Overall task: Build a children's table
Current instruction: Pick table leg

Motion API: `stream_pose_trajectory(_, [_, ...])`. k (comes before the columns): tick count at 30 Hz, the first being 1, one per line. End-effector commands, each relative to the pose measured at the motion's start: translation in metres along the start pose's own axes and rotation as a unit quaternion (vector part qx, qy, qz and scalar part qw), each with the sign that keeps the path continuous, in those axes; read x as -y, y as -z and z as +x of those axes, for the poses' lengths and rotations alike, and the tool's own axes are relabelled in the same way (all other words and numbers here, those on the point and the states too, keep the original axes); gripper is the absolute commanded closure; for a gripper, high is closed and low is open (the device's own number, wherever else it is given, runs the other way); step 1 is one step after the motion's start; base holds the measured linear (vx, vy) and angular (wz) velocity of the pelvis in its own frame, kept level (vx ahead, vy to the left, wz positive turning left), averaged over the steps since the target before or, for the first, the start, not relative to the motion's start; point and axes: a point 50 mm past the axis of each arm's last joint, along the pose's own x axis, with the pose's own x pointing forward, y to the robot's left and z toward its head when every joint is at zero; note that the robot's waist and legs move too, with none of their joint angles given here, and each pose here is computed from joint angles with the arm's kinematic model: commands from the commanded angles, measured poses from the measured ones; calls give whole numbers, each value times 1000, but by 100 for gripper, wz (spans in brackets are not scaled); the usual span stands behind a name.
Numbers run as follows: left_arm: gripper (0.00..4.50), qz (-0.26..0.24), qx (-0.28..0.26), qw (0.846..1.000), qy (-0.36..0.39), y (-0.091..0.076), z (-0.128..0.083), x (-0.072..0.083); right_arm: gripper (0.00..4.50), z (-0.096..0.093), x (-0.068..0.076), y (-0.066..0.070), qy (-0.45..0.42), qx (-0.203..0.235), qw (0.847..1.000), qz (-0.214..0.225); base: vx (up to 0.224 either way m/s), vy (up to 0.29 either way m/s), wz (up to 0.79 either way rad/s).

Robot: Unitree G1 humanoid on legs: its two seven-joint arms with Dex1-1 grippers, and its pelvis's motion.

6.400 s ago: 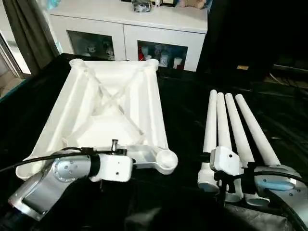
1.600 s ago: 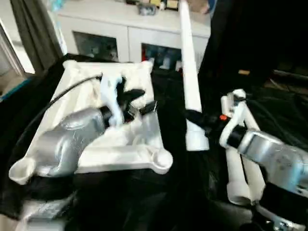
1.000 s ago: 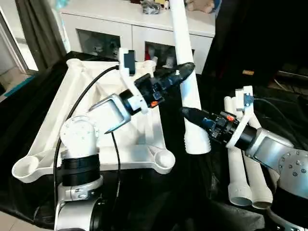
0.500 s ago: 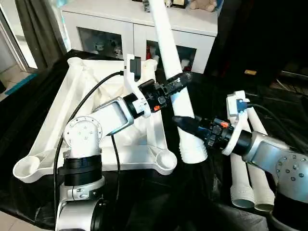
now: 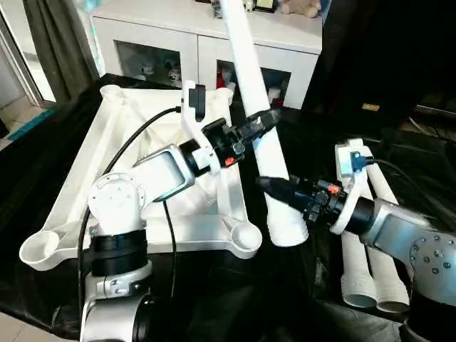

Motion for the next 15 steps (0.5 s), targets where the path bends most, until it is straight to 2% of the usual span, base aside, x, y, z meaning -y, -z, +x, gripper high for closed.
stream_pose_trajectory(1, [258,3,-25,999,47,7,7,14,263,0,-2,-3,0,7,1000,-13,0,0,0])
stream_pose_trajectory(7, [267,10,-35,998,52,9,8,16,263,0,-2,-2,4,4,1000,-18,0,0,0])
stream_pose_trajectory(8, [267,13,-33,998,49,9,8,16,207,0,-1,-2,7,3,1000,-19,0,0,0])
stream_pose_trajectory(10, [267,25,-34,998,39,7,7,14,193,1,-1,-1,7,3,1000,-12,0,0,0])
stream_pose_trajectory(12, [267,80,-62,995,15,9,6,11,174,1,-1,-4,10,10,1000,-14,0,0,0])
stream_pose_trajectory(13, [267,82,-63,995,15,9,6,11,159,1,-1,-4,10,10,1000,-15,0,0,0])
stream_pose_trajectory(15, [267,122,-83,989,4,8,5,11,150,3,1,-8,27,4,999,-36,0,0,0])
